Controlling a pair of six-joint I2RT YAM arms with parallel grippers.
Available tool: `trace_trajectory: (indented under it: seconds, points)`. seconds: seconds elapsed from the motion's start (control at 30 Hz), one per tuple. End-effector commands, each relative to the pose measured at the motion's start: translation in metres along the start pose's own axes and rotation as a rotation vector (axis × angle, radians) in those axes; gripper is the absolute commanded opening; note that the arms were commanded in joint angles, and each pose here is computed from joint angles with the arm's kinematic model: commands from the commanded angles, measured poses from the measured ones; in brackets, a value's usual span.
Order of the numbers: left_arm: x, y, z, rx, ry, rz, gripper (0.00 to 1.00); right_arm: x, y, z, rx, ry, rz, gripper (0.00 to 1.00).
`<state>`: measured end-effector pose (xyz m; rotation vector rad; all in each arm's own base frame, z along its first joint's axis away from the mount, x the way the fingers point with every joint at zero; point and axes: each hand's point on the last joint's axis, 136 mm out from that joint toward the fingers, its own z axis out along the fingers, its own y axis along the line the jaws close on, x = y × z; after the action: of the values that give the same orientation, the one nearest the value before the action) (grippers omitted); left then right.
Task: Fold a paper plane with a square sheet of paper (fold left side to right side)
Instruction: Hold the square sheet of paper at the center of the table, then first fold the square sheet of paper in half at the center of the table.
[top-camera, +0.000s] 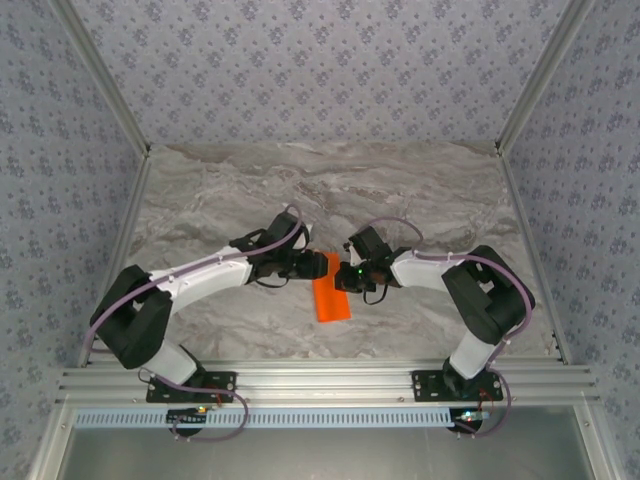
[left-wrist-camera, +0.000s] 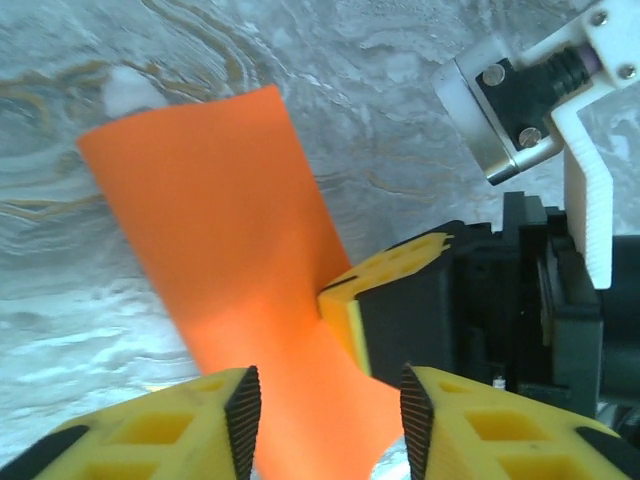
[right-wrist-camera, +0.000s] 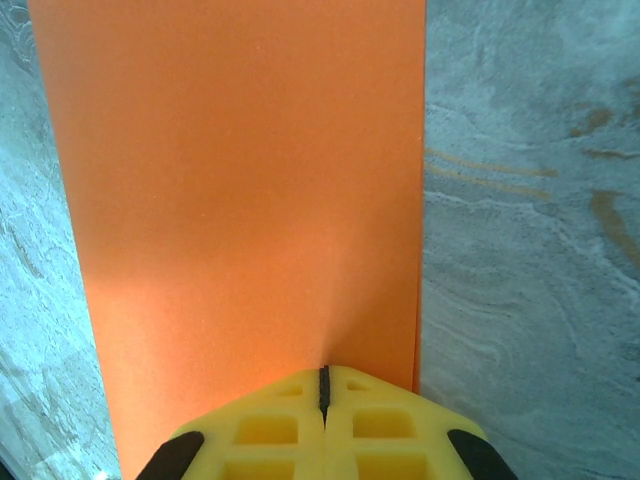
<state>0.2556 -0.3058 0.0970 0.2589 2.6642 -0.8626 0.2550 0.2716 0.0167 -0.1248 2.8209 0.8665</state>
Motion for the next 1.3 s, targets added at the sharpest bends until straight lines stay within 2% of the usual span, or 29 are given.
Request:
trace_trajectory:
  seconds: [0.0, 0.2, 0.53, 0.9, 1.1, 1.27]
  points:
    - [0.005, -0.008, 0.018, 0.076, 0.039, -0.020, 0.38, 0.034, -0.048, 0.011, 0.187, 0.103, 0.034, 0.02]
    - [0.016, 0.001, 0.037, 0.076, 0.081, -0.043, 0.35, 0.034, -0.048, 0.010, 0.198, 0.107, 0.032, 0.02]
    - [0.042, 0.044, 0.056, -0.073, 0.152, -0.056, 0.34, 0.037, -0.055, 0.010, 0.236, 0.124, 0.041, 0.02]
    - [0.057, 0.074, 0.046, -0.127, 0.164, -0.092, 0.33, 0.042, -0.065, 0.008, 0.285, 0.153, -0.002, 0.02]
    - [0.046, 0.076, 0.025, -0.072, 0.111, -0.119, 0.33, 0.043, -0.065, 0.008, 0.281, 0.157, -0.005, 0.01]
    - [0.021, 0.039, 0.013, 0.083, 0.035, -0.060, 0.31, 0.041, -0.062, 0.009, 0.273, 0.156, -0.007, 0.01]
